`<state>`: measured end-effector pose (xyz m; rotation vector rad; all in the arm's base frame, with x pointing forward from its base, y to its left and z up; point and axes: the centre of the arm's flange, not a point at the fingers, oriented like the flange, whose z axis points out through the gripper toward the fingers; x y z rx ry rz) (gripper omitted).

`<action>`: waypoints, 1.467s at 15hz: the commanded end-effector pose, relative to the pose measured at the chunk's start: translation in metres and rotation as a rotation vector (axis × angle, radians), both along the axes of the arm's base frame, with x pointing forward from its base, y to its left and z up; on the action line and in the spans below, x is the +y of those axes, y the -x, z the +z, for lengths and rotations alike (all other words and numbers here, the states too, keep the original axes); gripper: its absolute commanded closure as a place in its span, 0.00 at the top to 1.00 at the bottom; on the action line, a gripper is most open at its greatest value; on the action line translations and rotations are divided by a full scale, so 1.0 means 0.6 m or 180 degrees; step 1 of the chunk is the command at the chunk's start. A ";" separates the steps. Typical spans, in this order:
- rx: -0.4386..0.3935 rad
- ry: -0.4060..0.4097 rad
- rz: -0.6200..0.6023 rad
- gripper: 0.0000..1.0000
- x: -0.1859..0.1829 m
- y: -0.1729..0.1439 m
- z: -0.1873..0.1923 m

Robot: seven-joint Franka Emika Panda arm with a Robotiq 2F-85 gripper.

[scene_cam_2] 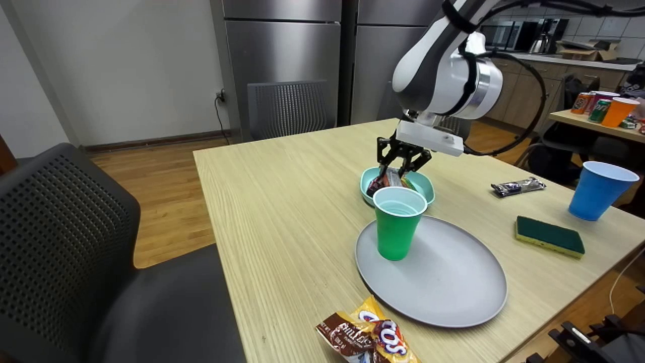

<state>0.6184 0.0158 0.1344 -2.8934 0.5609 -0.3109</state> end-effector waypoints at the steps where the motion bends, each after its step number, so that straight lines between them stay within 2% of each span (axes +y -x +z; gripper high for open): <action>1: -0.0016 0.0020 -0.0110 0.18 0.012 -0.022 -0.001; 2: -0.0017 0.0027 -0.0117 0.18 0.014 -0.024 -0.002; 3: -0.0006 0.0033 -0.0124 0.31 0.015 -0.024 -0.001; 4: -0.0001 0.0029 -0.0118 0.68 0.015 -0.023 0.000; 6: -0.0011 -0.0008 -0.0067 0.75 0.015 -0.016 0.011; 9: -0.0056 -0.0062 0.0064 0.98 0.005 0.013 0.039; 16: -0.0113 -0.0081 0.0394 1.00 -0.029 0.064 0.117; 22: -0.0158 0.0001 0.0567 1.00 -0.081 0.098 0.154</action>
